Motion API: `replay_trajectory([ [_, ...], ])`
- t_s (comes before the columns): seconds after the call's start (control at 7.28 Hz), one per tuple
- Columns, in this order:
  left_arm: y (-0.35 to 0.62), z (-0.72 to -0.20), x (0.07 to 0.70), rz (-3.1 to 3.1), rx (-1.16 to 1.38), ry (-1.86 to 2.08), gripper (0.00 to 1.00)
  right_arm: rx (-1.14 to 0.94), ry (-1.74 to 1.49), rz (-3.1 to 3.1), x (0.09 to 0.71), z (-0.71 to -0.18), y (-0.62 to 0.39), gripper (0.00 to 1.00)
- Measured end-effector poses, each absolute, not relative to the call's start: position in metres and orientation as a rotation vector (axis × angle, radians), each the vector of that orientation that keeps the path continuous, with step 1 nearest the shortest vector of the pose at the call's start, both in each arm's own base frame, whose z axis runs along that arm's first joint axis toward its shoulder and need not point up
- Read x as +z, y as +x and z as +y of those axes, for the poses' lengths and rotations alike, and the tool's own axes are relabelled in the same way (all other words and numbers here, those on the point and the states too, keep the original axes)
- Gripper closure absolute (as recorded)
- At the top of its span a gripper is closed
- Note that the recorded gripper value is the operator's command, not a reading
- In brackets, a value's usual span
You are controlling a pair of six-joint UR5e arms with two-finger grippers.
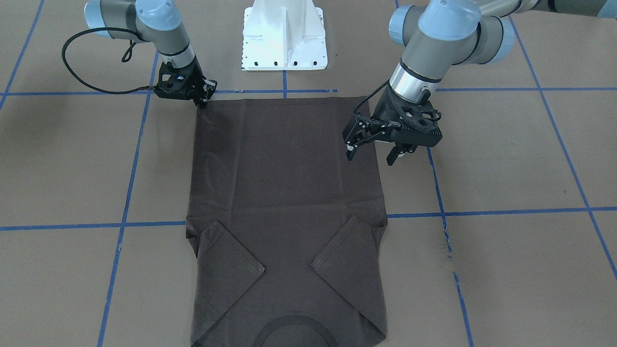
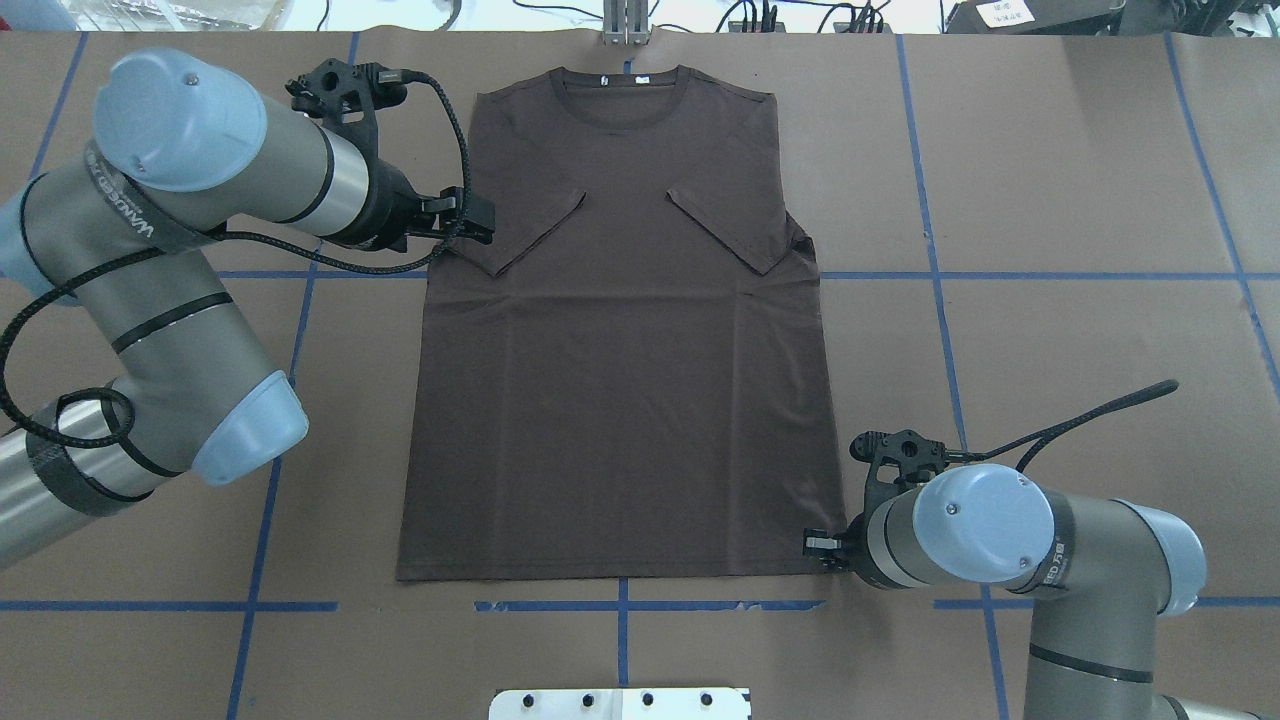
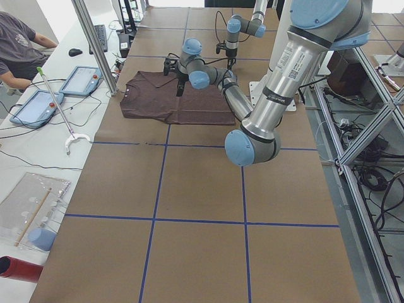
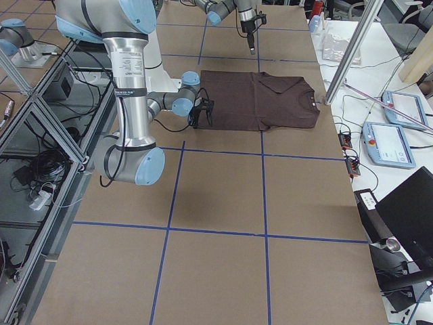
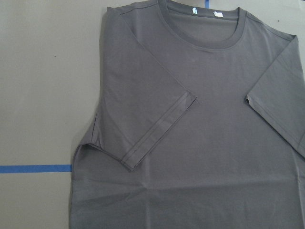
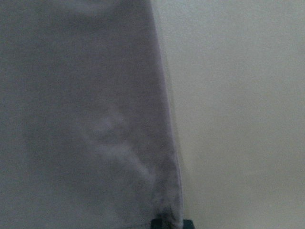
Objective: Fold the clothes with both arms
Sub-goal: 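Move the left gripper down to the other hem corner nearest the robot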
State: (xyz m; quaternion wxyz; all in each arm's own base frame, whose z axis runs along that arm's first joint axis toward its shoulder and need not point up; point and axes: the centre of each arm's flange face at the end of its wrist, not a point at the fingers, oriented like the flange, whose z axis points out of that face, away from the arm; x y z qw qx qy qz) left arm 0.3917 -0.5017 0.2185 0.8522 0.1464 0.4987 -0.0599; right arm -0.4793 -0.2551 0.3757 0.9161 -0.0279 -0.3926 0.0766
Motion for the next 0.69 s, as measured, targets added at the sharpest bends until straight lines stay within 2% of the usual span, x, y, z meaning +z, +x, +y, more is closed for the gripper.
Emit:
replay_trajectory([
  [0.69,0.379,-0.486,0.234,1.053,-0.165,0.276,0.01,0.160,-0.047,-0.848,0.355,-0.257,-0.469,1.00],
])
